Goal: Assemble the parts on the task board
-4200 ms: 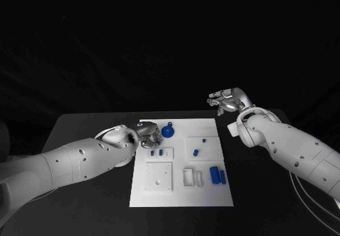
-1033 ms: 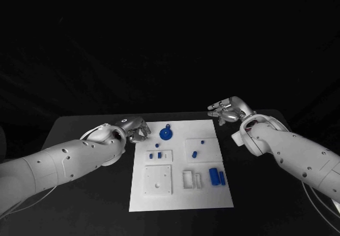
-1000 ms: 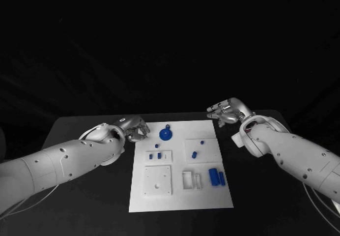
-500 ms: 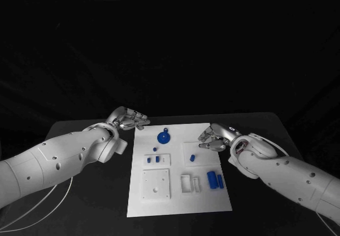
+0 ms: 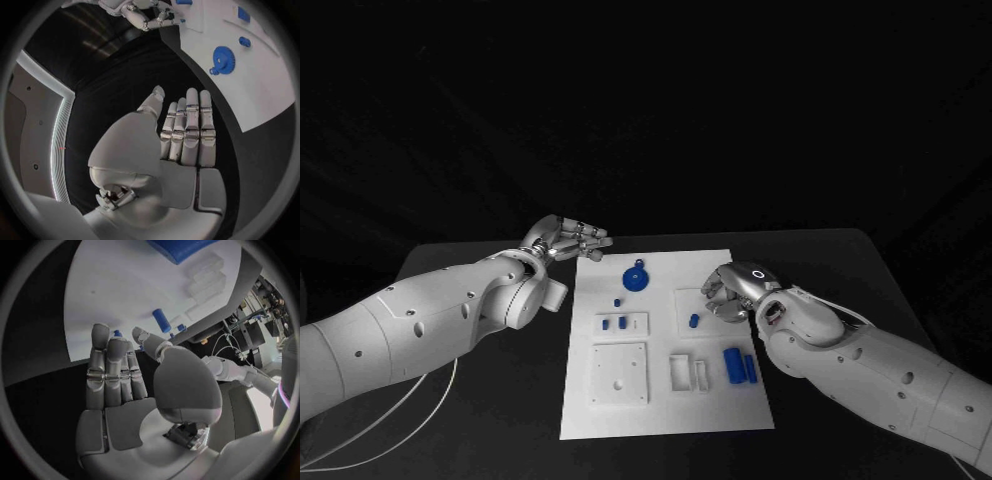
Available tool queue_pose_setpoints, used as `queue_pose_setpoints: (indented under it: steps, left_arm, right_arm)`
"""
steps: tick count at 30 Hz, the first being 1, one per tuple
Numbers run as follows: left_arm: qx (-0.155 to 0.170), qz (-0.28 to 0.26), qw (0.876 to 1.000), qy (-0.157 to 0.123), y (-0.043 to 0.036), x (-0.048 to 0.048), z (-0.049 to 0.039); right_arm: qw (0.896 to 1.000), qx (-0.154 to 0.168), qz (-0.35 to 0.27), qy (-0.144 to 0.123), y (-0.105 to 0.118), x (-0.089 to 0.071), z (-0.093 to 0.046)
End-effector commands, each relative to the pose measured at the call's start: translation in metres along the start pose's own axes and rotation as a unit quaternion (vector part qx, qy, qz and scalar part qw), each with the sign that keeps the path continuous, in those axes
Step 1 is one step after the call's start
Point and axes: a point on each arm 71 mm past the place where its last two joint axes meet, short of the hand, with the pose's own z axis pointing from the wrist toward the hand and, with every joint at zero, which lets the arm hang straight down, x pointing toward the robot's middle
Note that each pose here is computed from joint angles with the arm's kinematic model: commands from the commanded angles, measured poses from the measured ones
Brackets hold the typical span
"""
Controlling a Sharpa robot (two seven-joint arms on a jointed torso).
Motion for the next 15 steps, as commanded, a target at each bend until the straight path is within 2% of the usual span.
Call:
queue_pose_setpoints:
  steps: [1, 15]
  left_arm:
    - [0.006, -0.017, 1.000, 0.009, -0.0023, 0.0015, 0.0002]
    - [-0.002, -0.015, 1.000, 0.005, 0.0007, -0.0026, 0.0008]
  right_arm:
    - [0.999, 0.021, -0.033, -0.020, -0.0035, 0.0027, -0.0014]
    - [0.998, 0.022, -0.029, -0.041, -0.0011, 0.0006, -0.0028]
